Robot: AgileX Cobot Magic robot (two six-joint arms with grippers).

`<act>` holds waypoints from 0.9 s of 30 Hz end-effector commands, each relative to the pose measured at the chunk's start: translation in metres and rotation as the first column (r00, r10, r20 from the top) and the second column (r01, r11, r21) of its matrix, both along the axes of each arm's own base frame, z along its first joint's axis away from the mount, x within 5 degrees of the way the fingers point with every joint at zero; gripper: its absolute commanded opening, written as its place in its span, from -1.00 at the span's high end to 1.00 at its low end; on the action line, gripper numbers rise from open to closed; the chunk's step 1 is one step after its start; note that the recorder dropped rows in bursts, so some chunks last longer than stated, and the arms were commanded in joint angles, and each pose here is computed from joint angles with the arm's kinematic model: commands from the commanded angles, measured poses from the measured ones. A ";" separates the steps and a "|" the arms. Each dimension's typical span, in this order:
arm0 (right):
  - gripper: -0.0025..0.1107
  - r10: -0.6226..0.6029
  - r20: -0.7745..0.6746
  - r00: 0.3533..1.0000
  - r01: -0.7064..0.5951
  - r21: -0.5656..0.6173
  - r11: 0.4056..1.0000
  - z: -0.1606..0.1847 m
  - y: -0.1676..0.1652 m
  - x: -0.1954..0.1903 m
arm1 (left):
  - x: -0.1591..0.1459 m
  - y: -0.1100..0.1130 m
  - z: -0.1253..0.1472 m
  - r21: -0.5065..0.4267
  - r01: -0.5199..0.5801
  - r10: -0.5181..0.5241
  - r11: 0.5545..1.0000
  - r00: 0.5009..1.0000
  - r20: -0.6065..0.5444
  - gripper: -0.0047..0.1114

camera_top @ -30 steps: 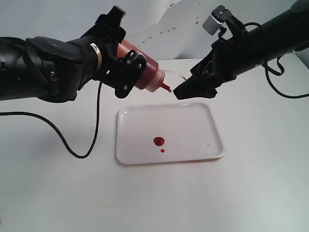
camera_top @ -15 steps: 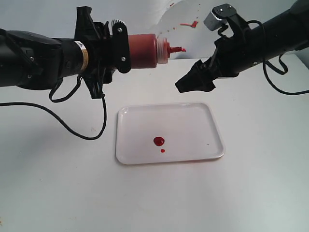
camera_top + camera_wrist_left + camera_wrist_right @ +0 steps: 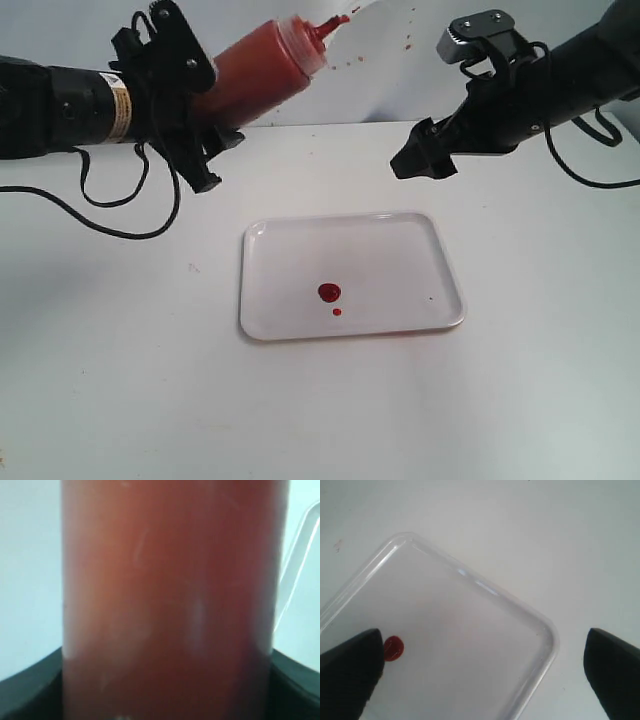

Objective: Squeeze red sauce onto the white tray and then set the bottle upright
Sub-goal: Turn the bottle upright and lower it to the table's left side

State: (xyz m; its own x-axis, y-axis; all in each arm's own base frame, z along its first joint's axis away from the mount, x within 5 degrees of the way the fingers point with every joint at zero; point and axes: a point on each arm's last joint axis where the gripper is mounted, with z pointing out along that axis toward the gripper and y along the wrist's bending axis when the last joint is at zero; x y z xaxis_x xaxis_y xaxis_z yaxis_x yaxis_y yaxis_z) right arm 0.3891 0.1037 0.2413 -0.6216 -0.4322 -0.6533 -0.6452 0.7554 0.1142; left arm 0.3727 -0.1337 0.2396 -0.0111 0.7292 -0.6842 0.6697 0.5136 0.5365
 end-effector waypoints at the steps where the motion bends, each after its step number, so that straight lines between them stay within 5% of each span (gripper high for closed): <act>1: -0.90 -0.048 0.012 0.999 0.048 0.009 0.999 0.006 -0.004 0.002 | 0.002 0.009 0.016 -0.236 0.031 -0.039 0.971 0.999 -0.029 0.92; 7: -0.90 -0.076 0.001 0.997 0.076 0.029 0.997 0.007 -0.003 0.002 | 0.001 0.037 -0.007 -0.569 -0.049 -0.015 0.821 0.994 -0.107 0.92; 10: -0.78 -0.122 0.026 0.992 0.121 0.040 0.992 0.008 -0.005 0.006 | -0.003 0.040 -0.020 -0.605 -0.071 0.002 0.793 0.993 -0.114 0.92; 12: -0.38 -0.168 0.041 0.985 0.166 0.056 0.985 0.010 -0.006 0.009 | -0.008 0.042 -0.027 -0.635 -0.040 -0.013 0.771 0.997 -0.078 0.92; 16: 0.95 -0.186 0.023 0.982 0.184 0.072 0.980 0.010 -0.006 0.009 | -0.025 0.051 -0.042 -0.713 -0.006 0.012 0.701 1.000 0.003 0.92; 22: 0.96 -0.195 0.031 0.980 0.193 0.060 0.979 0.007 -0.008 0.008 | -0.044 0.061 -0.057 -0.750 -0.061 0.119 0.659 0.993 0.024 0.92; 27: 0.96 -0.325 0.133 0.936 0.321 0.053 0.946 0.001 -0.021 -0.002 | -0.056 0.072 -0.072 -0.734 -0.172 0.239 0.657 0.971 -0.013 0.92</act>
State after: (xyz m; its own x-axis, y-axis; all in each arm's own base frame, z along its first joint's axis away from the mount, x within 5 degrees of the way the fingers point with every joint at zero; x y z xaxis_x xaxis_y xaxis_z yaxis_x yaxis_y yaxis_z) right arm 0.3934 0.0927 0.2408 -0.6595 -0.2402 -0.7123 -0.4452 0.8883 0.1127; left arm 0.3202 -0.0703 0.1636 -0.0776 0.0306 -0.9965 0.5476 0.8365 -0.0170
